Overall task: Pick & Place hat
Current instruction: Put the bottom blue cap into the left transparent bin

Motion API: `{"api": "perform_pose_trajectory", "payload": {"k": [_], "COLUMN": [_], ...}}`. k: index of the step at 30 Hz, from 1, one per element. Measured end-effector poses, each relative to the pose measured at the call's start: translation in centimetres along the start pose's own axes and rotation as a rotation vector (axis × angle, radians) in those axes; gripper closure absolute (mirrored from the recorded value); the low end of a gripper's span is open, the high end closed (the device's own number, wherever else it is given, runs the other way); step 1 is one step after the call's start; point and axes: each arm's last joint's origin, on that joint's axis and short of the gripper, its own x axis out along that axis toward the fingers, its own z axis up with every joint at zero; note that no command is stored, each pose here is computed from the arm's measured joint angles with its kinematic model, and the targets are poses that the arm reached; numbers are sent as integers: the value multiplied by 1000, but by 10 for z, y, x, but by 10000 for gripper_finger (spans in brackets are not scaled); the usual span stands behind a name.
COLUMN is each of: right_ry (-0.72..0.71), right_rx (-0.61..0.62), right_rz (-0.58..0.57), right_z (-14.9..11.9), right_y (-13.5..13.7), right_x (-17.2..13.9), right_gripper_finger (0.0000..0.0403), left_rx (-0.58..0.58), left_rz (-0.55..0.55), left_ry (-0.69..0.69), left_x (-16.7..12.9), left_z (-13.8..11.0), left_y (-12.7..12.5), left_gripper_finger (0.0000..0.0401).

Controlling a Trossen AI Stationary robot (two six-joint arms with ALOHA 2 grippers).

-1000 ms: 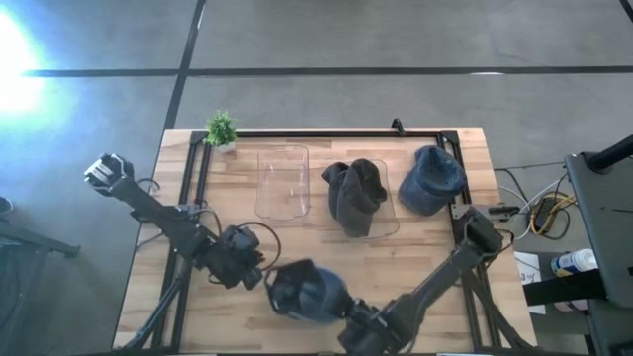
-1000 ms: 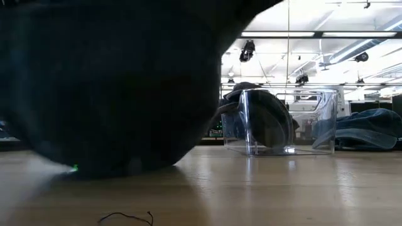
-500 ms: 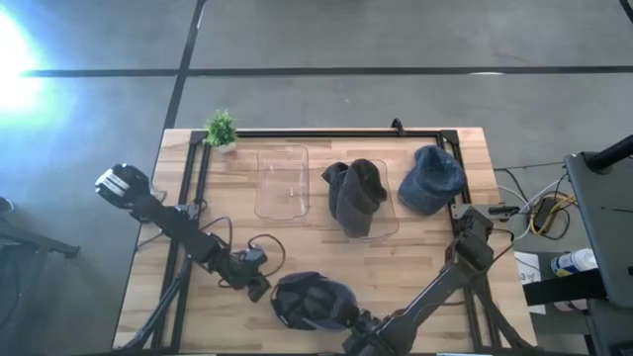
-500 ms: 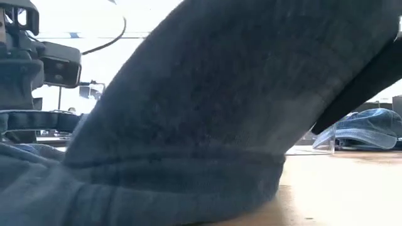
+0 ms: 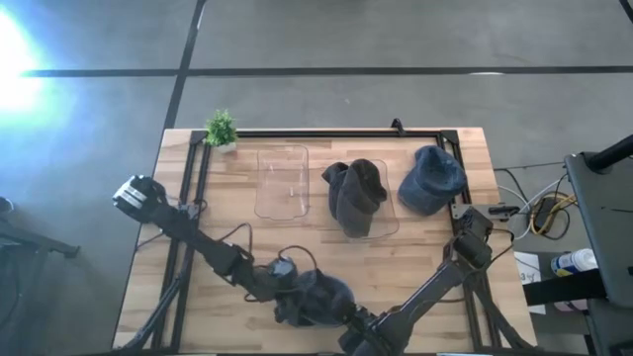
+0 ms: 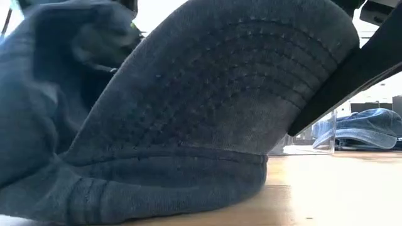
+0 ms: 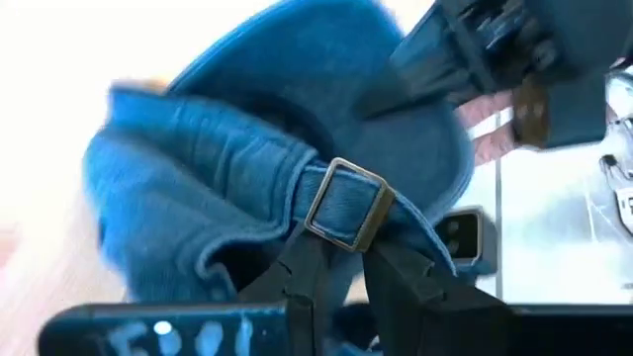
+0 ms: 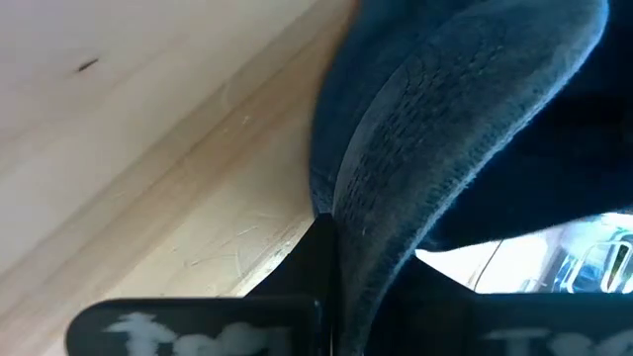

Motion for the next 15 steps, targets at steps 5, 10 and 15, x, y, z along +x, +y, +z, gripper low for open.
{"api": "perform_pose_trajectory", "payload": {"k": [5, 10, 15], "right_ry": [-1, 3, 22], "right_rx": [-18, -48, -167], "right_rz": [-9, -59, -96], "right_z": [0, 1, 0], "right_y": [-2, -4, 0], "right_x": [1, 1, -6], "right_gripper_finger": [390, 390, 390], "left_rx": [26, 73, 133], "left_rz": [42, 59, 14], "left_ry": [29, 44, 3], "left_x": [36, 72, 97], "left_z": [1, -1, 5], "left_y": [4, 5, 3], "left_gripper_finger": [339, 339, 339]}}
